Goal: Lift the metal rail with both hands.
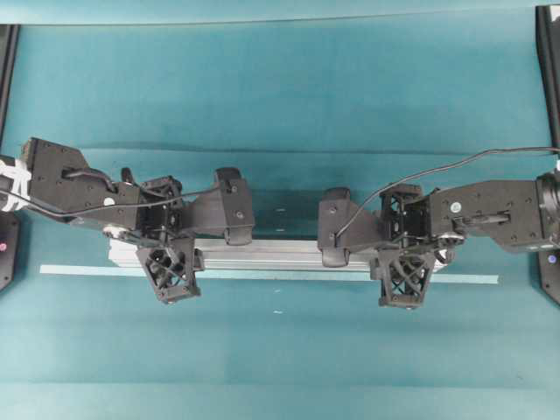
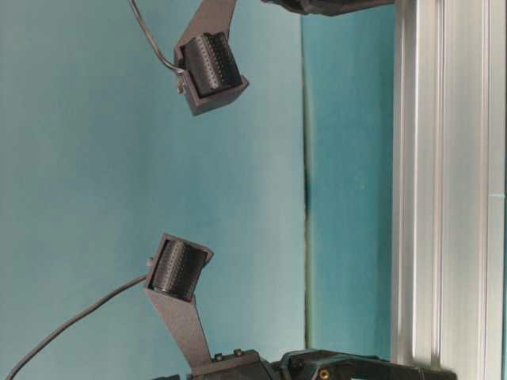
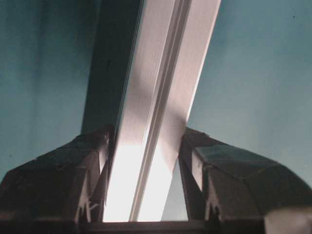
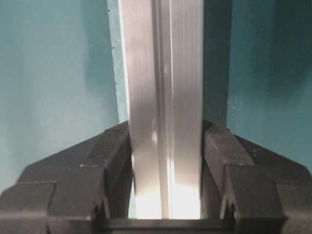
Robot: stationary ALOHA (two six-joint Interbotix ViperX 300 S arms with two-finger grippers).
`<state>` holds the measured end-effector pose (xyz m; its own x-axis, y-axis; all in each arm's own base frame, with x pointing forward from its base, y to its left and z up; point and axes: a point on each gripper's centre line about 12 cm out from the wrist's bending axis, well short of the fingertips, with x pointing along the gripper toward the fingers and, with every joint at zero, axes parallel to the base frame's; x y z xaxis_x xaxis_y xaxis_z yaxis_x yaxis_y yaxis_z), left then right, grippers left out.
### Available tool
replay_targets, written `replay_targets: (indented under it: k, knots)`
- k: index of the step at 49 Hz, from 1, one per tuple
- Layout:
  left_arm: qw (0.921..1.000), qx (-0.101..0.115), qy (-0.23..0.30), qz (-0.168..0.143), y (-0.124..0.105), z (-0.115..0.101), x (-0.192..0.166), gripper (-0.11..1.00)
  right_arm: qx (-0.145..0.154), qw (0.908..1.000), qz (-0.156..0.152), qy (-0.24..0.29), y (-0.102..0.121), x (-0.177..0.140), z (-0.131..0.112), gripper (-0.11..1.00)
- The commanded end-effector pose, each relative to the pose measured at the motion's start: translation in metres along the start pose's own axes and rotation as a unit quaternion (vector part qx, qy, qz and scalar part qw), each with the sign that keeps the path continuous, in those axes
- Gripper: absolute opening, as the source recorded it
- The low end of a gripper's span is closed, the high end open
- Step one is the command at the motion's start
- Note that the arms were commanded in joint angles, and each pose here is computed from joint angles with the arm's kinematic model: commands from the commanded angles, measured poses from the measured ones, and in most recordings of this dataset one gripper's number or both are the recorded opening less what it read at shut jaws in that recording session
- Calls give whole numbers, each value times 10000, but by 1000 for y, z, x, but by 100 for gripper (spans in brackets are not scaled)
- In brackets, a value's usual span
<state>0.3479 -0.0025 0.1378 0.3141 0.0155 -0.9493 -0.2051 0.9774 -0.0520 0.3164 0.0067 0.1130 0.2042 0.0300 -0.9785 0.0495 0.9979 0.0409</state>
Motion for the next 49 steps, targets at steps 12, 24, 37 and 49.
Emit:
replay_targets:
  k: [12,24,37,49]
  knots:
    - [9996,82,-270,-94,-6,8,-6,37,58,9999,7,-108,-1,1,4,39]
    - [9994,59,-321,-112,-6,6,-4,36,86,9999,16,-92,-1,1,3,39]
    - [9994,50,-320,-120,-8,6,-5,88,131,9999,46,-75,1,1,3,81]
    - [9993,50,-349,-128,-8,7,-5,89,254,9996,49,-105,1,1,4,96]
